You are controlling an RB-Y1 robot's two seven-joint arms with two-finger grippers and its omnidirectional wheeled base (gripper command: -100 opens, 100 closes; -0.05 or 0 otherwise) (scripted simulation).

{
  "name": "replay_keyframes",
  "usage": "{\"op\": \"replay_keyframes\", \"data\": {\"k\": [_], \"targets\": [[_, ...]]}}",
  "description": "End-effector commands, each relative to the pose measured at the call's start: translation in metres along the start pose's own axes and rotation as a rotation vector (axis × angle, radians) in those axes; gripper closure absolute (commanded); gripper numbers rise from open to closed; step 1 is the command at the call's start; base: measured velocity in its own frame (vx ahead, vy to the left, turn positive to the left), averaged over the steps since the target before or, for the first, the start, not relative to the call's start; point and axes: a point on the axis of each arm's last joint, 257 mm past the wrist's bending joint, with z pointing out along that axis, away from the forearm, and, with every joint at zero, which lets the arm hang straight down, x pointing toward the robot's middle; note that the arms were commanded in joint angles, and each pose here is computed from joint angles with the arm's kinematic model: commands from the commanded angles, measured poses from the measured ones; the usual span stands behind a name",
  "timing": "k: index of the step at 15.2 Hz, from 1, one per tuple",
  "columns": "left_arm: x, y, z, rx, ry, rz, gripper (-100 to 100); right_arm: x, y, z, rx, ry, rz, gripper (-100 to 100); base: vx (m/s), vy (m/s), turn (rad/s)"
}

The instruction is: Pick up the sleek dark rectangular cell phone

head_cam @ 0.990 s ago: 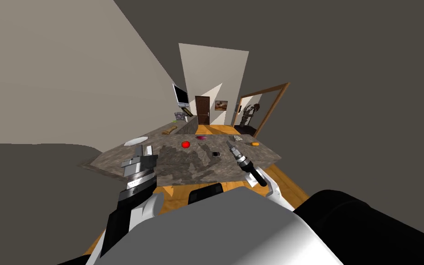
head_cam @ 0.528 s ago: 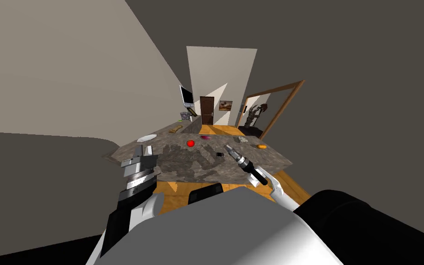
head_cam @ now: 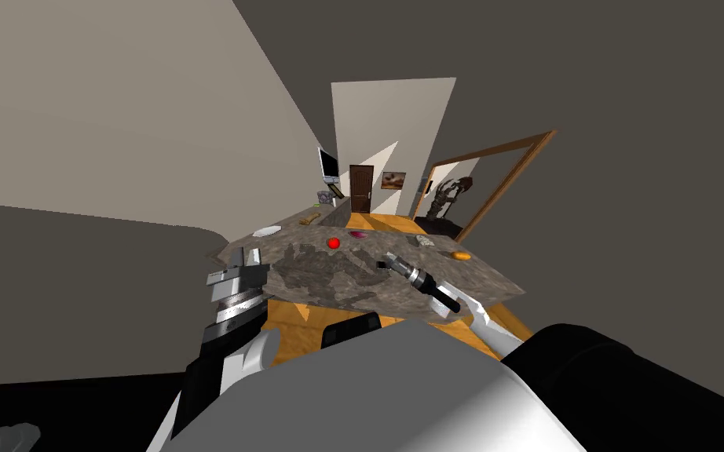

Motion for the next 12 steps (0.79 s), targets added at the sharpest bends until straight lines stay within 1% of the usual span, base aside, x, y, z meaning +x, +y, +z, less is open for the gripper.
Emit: {"op": "replay_keyframes", "data": {"k": [1, 3, 4, 5, 6, 7, 8, 9, 11, 12], "targets": [[0.000, 0.000, 0.000, 0.000, 0.000, 0.000, 0, 0.017, -0.010, -0.009, 0.010, 0.072, -0.043, -100, 0.013, 0.041, 0.161], [0.000, 0.000, 0.000, 0.000, 0.000, 0.000, 0, 0.017, -0.012, -0.011, 0.008, 0.090, -0.056, -100, 0.012, 0.036, 0.131], [0.000, 0.000, 0.000, 0.000, 0.000, 0.000, 0, 0.030, -0.022, -0.018, 0.018, 0.148, -0.089, -100, 0.009, 0.044, 0.173], [0.000, 0.000, 0.000, 0.000, 0.000, 0.000, 0, 0.030, -0.023, -0.020, 0.016, 0.166, -0.103, -100, 0.010, 0.045, 0.183], [0.000, 0.000, 0.000, 0.000, 0.000, 0.000, 0, 0.042, -0.032, -0.028, 0.027, 0.213, -0.127, -100, 0.015, 0.059, 0.256], [0.000, 0.000, 0.000, 0.000, 0.000, 0.000, 0, 0.042, -0.034, -0.030, 0.025, 0.233, -0.143, -100, 0.017, 0.057, 0.243], [0.000, 0.000, 0.000, 0.000, 0.000, 0.000, 0, 0.041, -0.035, -0.031, 0.024, 0.242, -0.150, -100, 0.013, 0.033, 0.072], [0.000, 0.000, 0.000, 0.000, 0.000, 0.000, 0, 0.053, -0.045, -0.041, 0.035, 0.294, -0.177, -100, 0.017, 0.039, 0.139], [0.000, 0.000, 0.000, 0.000, 0.000, 0.000, 0, 0.052, -0.048, -0.044, 0.033, 0.318, -0.197, -100, 0.007, 0.027, 0.110], [0.000, 0.000, 0.000, 0.000, 0.000, 0.000, 0, 0.062, -0.059, -0.056, 0.043, 0.375, -0.227, -100, -0.005, 0.034, 0.194]]}}
